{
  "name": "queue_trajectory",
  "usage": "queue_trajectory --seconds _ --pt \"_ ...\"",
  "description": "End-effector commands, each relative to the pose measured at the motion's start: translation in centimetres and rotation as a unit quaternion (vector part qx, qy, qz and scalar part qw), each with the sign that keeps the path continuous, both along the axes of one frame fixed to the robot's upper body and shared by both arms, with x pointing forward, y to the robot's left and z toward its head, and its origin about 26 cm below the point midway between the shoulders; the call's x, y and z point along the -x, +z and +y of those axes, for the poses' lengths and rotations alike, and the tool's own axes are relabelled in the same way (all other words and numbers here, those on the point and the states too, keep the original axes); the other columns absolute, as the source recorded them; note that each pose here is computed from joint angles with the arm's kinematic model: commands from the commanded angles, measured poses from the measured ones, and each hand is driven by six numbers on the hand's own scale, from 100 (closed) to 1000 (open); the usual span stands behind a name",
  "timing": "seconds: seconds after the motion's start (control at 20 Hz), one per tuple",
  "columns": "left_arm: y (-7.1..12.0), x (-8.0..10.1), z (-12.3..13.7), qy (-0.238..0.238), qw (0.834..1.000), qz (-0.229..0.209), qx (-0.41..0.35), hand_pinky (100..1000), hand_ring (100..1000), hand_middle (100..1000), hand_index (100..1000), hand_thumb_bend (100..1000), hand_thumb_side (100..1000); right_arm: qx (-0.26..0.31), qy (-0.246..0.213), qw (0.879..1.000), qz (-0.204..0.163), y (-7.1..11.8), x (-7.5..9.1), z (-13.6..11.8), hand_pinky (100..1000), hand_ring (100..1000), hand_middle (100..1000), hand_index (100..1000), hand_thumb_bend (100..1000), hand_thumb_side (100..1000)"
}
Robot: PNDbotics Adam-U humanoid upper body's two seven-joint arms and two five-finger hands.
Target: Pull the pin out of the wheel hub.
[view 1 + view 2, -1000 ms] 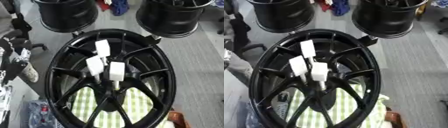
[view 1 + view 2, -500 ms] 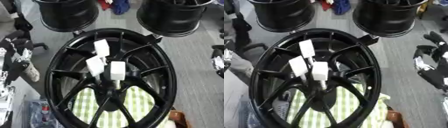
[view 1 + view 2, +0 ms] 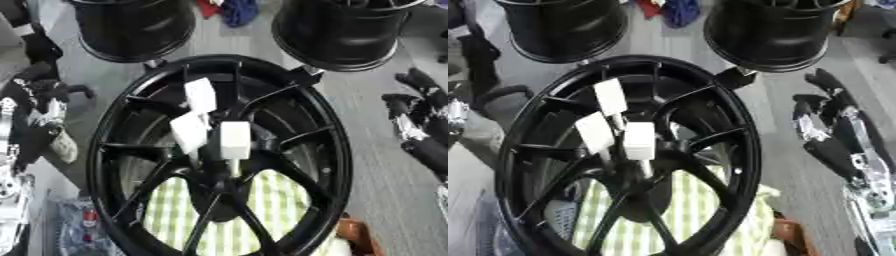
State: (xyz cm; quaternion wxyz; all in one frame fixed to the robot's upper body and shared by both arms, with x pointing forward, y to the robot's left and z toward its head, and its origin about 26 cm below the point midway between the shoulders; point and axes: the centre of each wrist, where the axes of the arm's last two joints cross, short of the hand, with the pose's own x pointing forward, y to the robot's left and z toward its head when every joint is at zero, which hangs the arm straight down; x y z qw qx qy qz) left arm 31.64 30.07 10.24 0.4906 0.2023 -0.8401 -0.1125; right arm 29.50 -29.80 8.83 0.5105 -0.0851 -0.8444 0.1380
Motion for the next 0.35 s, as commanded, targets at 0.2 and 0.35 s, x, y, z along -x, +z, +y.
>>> queue_trajectory --seconds 0.2,0.35 --pt "0.48 -0.14 -0.11 -0.006 1.0 -0.009 -0.003 771 784 815 880 299 599 0.003 0.004 1.0 0.003 -0.12 -0.04 -0.12 837 791 909 985 100 391" --pt "0.43 -0.15 -0.13 -0.007 1.0 -0.008 -0.004 770 783 814 880 303 599 0.007 0.007 1.0 0.005 -0.26 0.01 -0.1 839 794 911 987 100 383"
